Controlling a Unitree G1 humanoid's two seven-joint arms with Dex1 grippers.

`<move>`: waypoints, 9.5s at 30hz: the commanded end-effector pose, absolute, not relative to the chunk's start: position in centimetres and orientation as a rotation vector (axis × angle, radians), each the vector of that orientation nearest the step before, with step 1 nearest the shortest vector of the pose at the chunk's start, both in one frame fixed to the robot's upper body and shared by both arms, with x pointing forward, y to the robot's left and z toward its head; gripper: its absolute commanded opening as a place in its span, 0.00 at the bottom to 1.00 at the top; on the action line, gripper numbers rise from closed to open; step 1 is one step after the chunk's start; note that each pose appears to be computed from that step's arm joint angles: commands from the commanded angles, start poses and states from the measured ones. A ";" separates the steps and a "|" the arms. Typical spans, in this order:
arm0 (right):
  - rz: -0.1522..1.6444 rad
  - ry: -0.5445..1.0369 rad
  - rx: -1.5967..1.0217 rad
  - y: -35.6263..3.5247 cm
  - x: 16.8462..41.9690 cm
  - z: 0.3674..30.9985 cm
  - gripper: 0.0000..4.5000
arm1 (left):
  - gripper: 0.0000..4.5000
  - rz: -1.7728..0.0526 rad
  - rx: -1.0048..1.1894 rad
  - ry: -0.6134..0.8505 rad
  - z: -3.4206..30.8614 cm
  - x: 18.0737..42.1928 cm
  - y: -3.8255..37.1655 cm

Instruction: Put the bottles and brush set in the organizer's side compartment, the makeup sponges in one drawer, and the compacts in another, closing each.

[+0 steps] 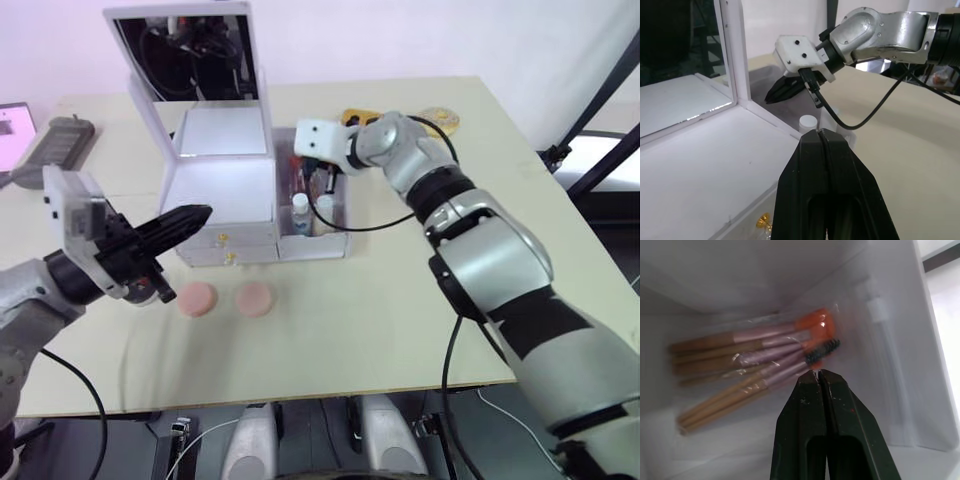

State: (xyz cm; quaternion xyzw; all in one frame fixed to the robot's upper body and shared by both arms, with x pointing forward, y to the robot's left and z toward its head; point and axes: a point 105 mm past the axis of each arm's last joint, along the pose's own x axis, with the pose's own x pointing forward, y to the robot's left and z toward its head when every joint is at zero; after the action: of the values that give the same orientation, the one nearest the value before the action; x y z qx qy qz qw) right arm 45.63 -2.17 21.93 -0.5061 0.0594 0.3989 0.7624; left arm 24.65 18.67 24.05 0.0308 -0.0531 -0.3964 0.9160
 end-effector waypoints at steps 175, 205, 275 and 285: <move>1.123 0.053 -0.410 -18.5 31.2 25.7 1.00 | 0.97 -0.289 0.151 0.220 14.3 16.7 35.2; 1.450 0.174 -0.403 -12.6 25.0 25.3 1.00 | 0.97 -0.665 -0.011 0.170 11.0 19.5 17.1; 1.502 0.121 -0.478 -11.2 26.6 27.0 1.00 | 0.95 -0.187 -0.039 -0.110 15.0 22.6 13.7; 1.483 0.113 -0.474 -11.2 26.6 27.0 1.00 | 0.95 -0.135 -0.034 -0.127 15.9 23.6 14.7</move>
State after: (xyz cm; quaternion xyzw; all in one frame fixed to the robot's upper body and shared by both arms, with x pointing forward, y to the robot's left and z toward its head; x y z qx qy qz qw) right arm 26.92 -11.20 25.81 -0.1956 0.0728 0.6739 0.7087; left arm 23.71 14.47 14.89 -0.0166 -0.0459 -0.0724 0.9962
